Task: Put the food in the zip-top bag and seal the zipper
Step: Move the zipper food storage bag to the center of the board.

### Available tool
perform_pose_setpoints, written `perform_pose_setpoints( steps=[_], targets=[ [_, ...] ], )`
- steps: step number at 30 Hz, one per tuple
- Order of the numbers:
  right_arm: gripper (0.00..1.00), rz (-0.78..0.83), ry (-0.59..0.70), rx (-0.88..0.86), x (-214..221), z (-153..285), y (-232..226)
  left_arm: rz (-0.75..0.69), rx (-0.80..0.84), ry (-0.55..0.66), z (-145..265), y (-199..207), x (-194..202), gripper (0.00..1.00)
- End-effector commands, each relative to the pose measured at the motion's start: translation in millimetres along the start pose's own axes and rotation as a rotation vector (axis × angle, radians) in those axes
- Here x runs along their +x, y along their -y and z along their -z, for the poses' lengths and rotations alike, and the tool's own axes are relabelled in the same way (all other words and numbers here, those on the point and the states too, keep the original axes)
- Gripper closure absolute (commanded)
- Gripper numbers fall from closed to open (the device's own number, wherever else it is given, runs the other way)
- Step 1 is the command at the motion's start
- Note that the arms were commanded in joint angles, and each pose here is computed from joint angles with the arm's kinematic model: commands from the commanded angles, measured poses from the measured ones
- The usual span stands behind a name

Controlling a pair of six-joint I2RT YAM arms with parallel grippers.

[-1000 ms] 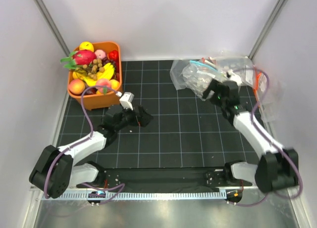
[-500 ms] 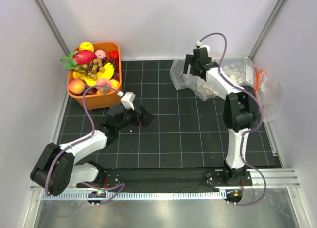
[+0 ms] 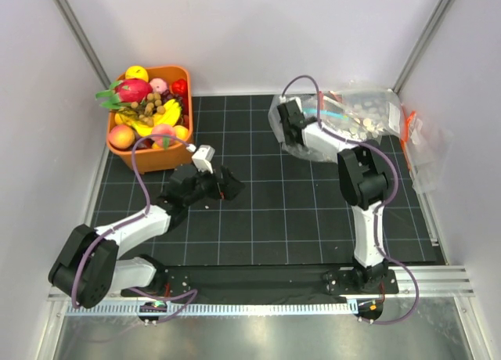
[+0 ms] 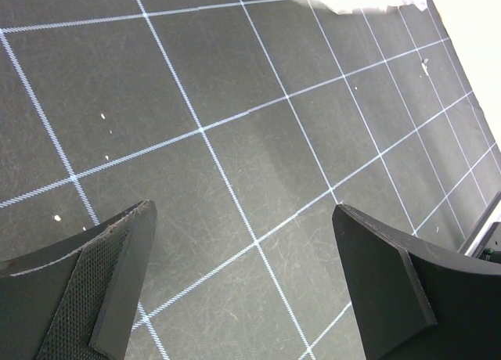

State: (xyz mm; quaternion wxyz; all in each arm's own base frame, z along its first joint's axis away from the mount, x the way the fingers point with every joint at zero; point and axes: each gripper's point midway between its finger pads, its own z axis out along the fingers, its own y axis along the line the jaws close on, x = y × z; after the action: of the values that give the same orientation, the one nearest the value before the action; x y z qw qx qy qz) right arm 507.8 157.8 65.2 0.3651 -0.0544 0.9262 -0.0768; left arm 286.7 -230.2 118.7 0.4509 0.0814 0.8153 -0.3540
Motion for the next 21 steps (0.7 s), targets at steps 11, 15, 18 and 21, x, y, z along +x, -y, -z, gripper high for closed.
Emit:
perform_pose_setpoints(
  steps=[11, 15, 18, 21],
  targets=[
    [0.57, 0.237, 0.126, -0.276, 114, 151, -67, -0.005, 0.029, 0.041, -6, 12, -20, 0.01],
    [0.31, 0.133, 0.123, -0.256, 127, 168, -48, 0.001, 0.031, 0.030, -8, 12, -18, 0.01],
    [0.24, 0.064, 0.105, -0.145, 136, 170, -23, 0.005, 0.036, 0.013, -12, 14, -15, 0.01],
    [0.22, -0.028, 0.077, -0.027, 144, 168, 3, 0.008, 0.046, -0.022, -19, 16, -9, 0.01]
  ],
)
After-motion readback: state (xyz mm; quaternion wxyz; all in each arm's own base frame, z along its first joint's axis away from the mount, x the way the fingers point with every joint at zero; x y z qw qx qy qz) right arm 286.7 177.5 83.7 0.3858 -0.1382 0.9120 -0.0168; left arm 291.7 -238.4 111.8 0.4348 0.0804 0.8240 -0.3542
